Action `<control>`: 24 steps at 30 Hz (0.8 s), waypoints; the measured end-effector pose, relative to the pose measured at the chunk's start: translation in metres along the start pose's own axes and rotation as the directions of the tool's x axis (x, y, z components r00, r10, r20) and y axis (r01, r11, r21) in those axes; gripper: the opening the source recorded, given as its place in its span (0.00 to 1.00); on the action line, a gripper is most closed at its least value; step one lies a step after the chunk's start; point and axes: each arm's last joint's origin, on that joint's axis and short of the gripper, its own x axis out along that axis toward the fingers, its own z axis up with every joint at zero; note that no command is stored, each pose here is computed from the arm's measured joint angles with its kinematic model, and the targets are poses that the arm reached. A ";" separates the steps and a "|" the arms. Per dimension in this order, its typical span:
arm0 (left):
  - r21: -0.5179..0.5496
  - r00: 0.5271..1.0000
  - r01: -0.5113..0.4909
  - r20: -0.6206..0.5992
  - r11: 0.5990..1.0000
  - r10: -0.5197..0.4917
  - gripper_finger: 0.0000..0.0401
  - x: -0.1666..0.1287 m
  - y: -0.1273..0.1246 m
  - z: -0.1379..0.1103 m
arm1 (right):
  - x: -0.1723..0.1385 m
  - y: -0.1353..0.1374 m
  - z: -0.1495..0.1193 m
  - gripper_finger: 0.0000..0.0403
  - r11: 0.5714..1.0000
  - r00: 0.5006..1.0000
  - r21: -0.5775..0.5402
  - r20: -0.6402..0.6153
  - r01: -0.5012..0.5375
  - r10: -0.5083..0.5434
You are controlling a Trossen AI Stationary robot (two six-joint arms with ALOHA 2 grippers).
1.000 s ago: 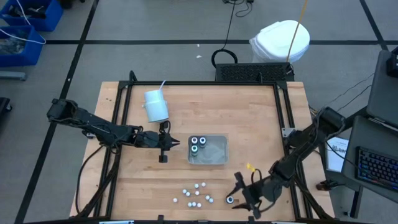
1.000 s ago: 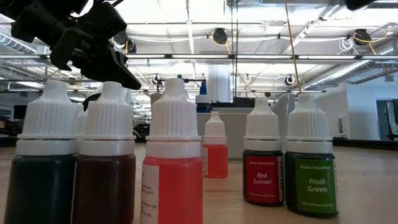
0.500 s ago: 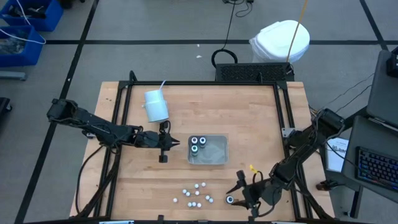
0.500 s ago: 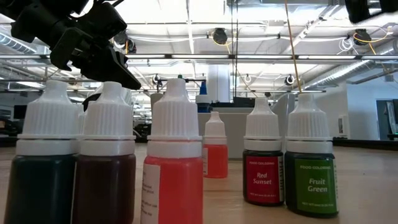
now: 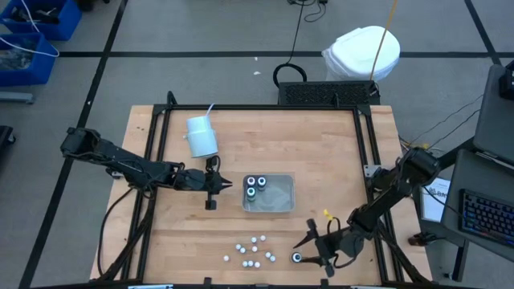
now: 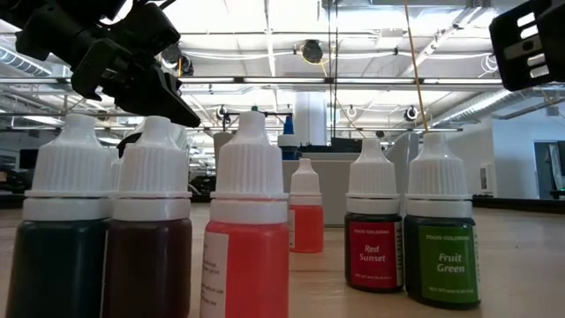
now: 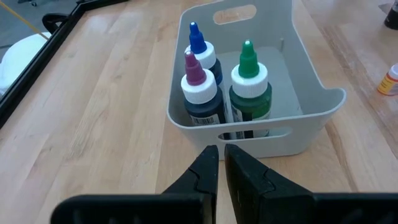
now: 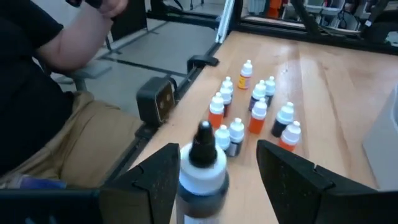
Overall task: Pick & Place food coloring
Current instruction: Put the large black food coloring bottle into the bin
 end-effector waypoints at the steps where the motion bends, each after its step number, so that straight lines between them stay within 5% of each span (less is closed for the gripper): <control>1: 0.000 1.000 0.000 0.000 1.000 0.000 0.09 0.000 0.000 0.000 | 0.002 0.000 -0.001 0.51 1.000 1.000 0.008 0.008 -0.020 0.020; 18: 0.003 1.000 0.000 -0.001 1.000 0.000 0.09 0.000 0.000 0.000 | 0.016 -0.003 -0.016 0.50 0.998 0.998 0.017 0.013 -0.064 0.064; 24: 0.006 1.000 0.000 0.000 1.000 0.000 0.09 0.000 0.000 0.000 | 0.016 -0.003 -0.017 0.40 0.997 0.997 -0.007 0.008 -0.076 0.076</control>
